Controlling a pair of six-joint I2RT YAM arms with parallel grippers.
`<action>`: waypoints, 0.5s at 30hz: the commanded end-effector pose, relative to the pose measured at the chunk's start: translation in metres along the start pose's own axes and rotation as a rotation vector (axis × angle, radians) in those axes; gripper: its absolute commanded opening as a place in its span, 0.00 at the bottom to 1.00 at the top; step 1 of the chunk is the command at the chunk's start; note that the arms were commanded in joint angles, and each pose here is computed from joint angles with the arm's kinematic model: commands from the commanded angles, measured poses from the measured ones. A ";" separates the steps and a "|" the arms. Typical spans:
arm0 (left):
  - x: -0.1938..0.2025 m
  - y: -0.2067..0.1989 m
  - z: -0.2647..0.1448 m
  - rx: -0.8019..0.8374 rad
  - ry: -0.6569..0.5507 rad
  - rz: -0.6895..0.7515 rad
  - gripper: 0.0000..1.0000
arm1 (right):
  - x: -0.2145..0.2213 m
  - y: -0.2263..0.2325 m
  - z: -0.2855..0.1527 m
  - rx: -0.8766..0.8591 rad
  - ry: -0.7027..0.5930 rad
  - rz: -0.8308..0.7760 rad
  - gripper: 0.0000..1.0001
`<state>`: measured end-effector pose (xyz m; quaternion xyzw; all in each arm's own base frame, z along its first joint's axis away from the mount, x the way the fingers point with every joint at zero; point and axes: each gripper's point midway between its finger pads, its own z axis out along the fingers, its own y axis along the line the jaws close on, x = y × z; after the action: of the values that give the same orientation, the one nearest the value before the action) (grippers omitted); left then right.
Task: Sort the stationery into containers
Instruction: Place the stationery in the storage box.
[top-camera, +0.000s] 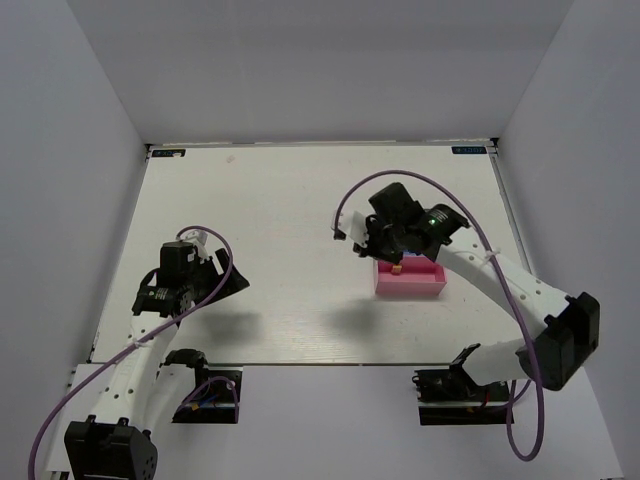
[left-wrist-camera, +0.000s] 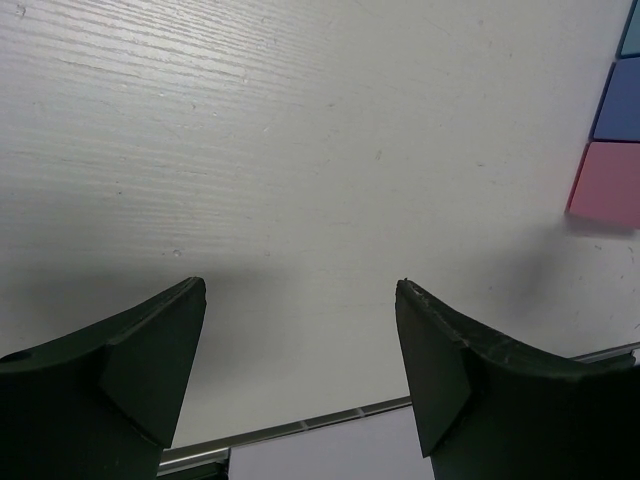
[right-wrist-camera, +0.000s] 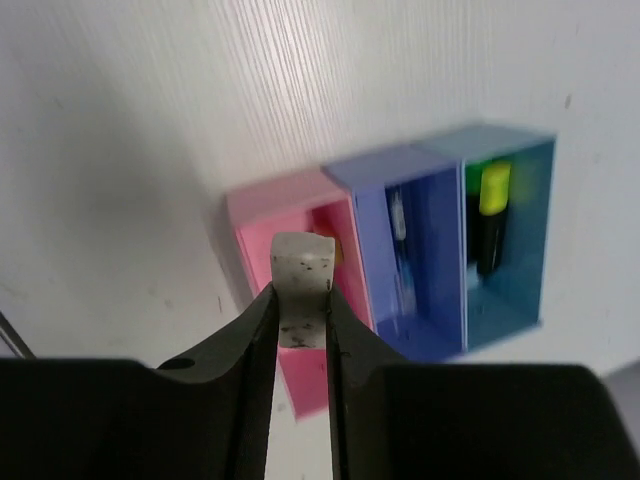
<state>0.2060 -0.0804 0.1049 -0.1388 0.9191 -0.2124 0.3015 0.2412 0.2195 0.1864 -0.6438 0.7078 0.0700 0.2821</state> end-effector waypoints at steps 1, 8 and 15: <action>-0.002 -0.001 -0.002 0.012 -0.014 0.011 0.87 | 0.061 -0.014 -0.014 0.124 0.214 -0.039 0.00; -0.002 -0.002 -0.001 0.016 -0.013 0.011 0.87 | 0.111 -0.017 -0.004 0.095 0.304 -0.044 0.00; -0.001 0.000 -0.001 0.008 -0.011 0.010 0.87 | 0.125 -0.013 0.012 0.001 0.320 -0.045 0.21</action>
<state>0.2060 -0.0804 0.1051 -0.1386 0.9189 -0.2127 0.3020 0.2537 0.1131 0.1231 -0.6467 0.7415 -0.0501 0.1713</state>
